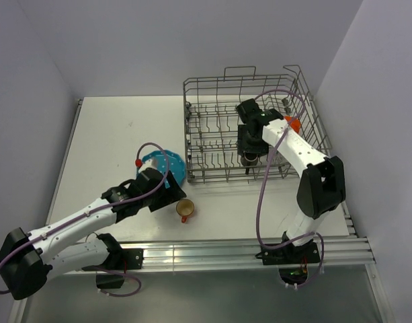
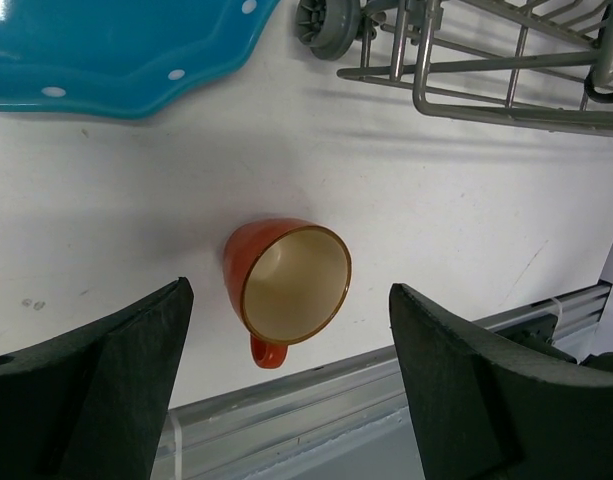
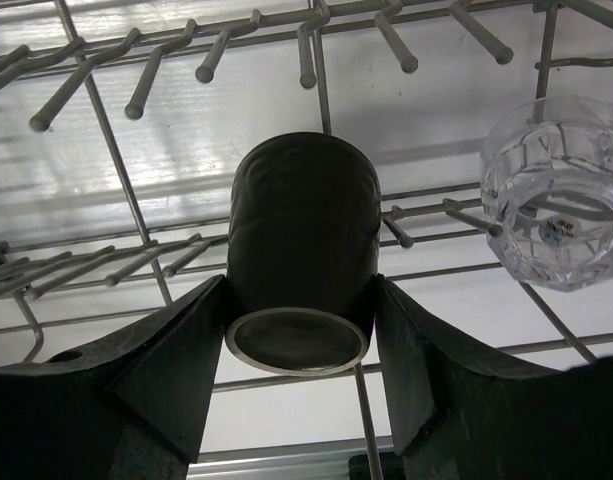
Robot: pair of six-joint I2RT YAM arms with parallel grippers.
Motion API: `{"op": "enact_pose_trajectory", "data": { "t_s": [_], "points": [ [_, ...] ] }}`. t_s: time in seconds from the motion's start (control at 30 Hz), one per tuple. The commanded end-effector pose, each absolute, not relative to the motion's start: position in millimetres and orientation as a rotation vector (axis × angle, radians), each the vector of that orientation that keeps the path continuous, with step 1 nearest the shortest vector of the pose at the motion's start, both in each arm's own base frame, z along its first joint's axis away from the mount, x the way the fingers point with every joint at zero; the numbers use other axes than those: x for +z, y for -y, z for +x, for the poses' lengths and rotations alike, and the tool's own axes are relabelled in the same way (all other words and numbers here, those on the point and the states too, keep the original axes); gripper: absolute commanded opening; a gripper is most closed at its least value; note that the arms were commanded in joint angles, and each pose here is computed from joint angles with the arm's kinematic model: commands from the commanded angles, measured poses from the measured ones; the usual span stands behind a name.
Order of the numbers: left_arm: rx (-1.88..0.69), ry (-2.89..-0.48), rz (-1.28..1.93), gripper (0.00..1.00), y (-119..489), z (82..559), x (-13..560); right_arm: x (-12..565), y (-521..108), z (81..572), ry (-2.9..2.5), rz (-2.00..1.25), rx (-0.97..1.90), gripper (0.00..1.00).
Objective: Load the mixed dishes into the dish rack
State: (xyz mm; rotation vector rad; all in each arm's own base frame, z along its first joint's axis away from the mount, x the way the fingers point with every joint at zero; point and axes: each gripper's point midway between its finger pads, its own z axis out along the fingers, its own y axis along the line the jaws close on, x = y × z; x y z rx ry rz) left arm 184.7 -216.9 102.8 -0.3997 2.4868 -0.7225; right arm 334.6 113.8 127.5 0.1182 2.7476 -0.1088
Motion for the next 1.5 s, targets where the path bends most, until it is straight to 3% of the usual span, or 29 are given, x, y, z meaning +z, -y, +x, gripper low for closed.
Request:
{"op": "enact_pose_trajectory", "data": {
  "t_s": [0.0, 0.1, 0.17, 0.53, 0.77, 0.8, 0.83, 1.0, 1.03, 1.3, 1.47],
  "points": [
    [-0.786, -2.484, -0.401, 0.85, 227, 185, 101, 162, -113, 335, -2.652, 0.118, -0.041, 0.65],
    [-0.798, -2.505, -0.392, 0.83, 230, 183, 96, 177, -112, 335, -2.619, 0.121, -0.034, 0.66],
    [-0.783, -2.515, -0.402, 0.83, 229, 183, 91, 182, -114, 335, -2.608, 0.106, -0.025, 0.86],
    [-0.741, -2.557, -0.441, 0.8, 221, 175, 64, 178, -113, 332, -2.614, 0.098, -0.041, 0.88],
    [-0.763, -2.564, -0.425, 0.59, 228, 177, 59, 224, -127, 313, -2.499, 0.083, 0.074, 0.87],
    [-0.766, -2.563, -0.42, 0.53, 230, 178, 59, 233, -128, 308, -2.476, 0.08, 0.085, 0.87],
    [-0.767, -2.568, -0.416, 0.41, 231, 178, 58, 238, -130, 304, -2.466, 0.084, 0.091, 0.87],
    [-0.77, -2.589, -0.399, 0.12, 237, 180, 51, 273, -134, 277, -2.394, 0.053, 0.107, 0.87],
    [-0.76, -2.596, -0.396, 0.02, 237, 180, 49, 276, -138, 270, -2.392, 0.04, 0.121, 0.87],
    [-0.852, -2.541, -0.347, 0.0, 242, 170, 85, 285, -167, 224, -2.374, -0.074, 0.365, 0.86],
    [-1.223, -2.281, -0.205, 0.0, 263, 159, 180, 274, -216, 180, -2.339, -0.213, 0.86, 0.87]
  ]
}}
